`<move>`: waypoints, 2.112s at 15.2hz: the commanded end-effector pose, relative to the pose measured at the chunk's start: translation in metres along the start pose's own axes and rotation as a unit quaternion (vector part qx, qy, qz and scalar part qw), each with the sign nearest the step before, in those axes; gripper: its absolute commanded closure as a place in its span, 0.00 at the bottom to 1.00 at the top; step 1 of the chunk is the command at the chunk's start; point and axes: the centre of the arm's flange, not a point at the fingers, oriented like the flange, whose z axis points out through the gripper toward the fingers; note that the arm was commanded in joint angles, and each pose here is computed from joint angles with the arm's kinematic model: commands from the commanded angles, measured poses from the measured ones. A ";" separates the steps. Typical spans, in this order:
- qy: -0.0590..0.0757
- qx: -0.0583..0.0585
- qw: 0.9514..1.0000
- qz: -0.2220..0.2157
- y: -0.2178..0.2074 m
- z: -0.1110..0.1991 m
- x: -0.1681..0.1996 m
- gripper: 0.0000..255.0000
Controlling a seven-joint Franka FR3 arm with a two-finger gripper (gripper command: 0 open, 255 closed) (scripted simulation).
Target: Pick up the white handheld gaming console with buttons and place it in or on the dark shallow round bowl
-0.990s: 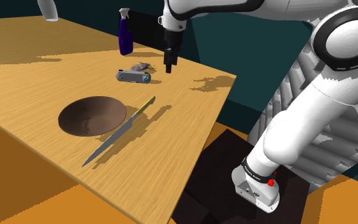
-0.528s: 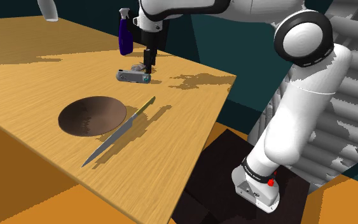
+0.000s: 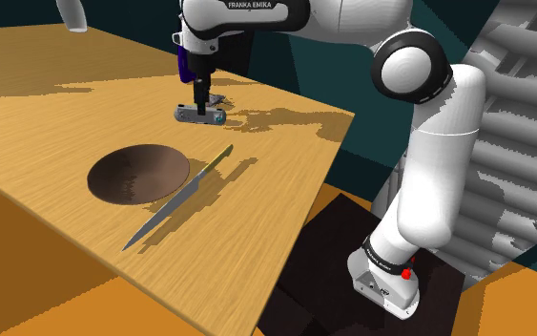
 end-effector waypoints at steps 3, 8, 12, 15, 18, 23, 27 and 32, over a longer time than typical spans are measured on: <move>0.000 0.000 1.000 -0.001 0.000 0.021 0.001 0.00; 0.000 0.000 1.000 -0.001 0.000 0.029 0.001 0.00; 0.000 0.000 1.000 -0.001 0.000 0.029 0.001 0.00; 0.000 0.000 1.000 -0.001 0.000 0.029 0.001 1.00; 0.000 0.000 1.000 -0.001 0.000 0.029 0.001 1.00; 0.000 0.000 1.000 -0.001 -0.001 0.024 0.001 1.00; 0.000 0.000 1.000 -0.001 -0.001 0.003 0.000 1.00; 0.000 0.000 1.000 -0.001 -0.002 -0.023 0.000 1.00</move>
